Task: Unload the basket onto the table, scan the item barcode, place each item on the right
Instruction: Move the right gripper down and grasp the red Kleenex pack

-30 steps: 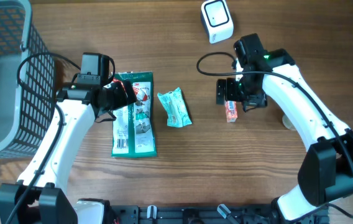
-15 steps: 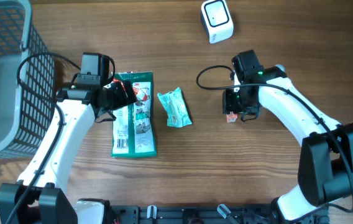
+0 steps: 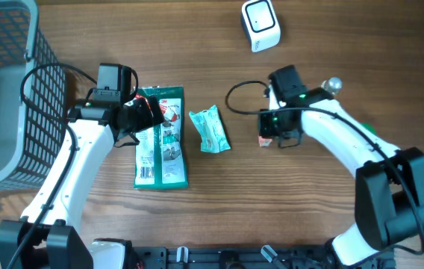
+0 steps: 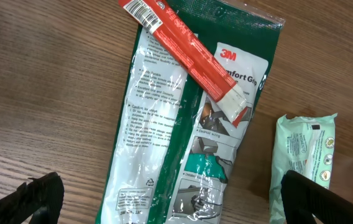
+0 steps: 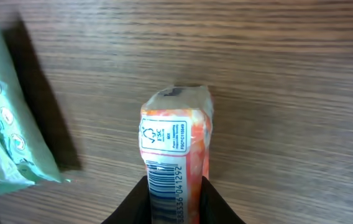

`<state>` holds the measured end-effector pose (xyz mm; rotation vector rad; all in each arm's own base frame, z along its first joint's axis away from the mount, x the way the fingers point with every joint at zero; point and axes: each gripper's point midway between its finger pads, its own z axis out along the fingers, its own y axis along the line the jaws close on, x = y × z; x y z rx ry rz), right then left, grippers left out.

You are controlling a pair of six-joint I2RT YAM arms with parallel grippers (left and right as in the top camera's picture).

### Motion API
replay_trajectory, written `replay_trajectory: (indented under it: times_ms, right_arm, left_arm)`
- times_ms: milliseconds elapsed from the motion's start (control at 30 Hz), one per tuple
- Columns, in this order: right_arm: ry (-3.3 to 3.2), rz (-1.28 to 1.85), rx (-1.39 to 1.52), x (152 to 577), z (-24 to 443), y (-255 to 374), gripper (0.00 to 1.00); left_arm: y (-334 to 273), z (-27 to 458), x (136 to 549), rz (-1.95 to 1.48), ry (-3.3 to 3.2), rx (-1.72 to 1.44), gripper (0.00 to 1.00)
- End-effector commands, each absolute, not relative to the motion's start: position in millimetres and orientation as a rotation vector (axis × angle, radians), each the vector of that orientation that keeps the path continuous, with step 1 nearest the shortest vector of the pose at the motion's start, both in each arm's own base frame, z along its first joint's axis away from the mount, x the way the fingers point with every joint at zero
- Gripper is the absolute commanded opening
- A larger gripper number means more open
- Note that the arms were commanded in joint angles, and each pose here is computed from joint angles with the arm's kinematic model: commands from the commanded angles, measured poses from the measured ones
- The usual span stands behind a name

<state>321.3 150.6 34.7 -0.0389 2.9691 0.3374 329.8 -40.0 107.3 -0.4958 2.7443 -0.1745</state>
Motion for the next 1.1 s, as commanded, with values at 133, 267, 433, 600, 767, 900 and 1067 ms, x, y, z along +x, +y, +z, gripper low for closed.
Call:
replay_trajectory:
  times_ms: [133, 267, 433, 600, 767, 900, 1067]
  right_arm:
    - [2.907, 0.15, 0.025, 329, 49, 154, 0.22]
    - [2.899, 0.033, 0.105, 329, 48, 139, 0.22]
    - [2.901, 0.069, 0.102, 329, 48, 143, 0.24]
    - [2.908, 0.089, 0.098, 328, 48, 146, 0.49]
    - [2.951, 0.361, 0.041, 319, 51, 178, 0.5]
    - [2.91, 0.545, -0.253, 316, 58, 202, 0.5]
    - [2.91, 0.466, -0.142, 327, 56, 183, 0.49]
  left_arm:
    - [-35, 109, 332, -0.151, 2.732, -0.497, 1.0]
    - [-35, 109, 332, -0.151, 2.733, -0.497, 1.0]
    - [-35, 109, 332, -0.151, 2.732, -0.497, 1.0]
    - [-35, 109, 332, -0.151, 2.733, -0.497, 1.0]
    - [-35, 109, 332, -0.151, 2.732, -0.497, 1.0]
    - [-35, 109, 332, -0.151, 2.732, -0.497, 1.0]
    - [-35, 109, 332, -0.151, 2.732, -0.497, 1.0]
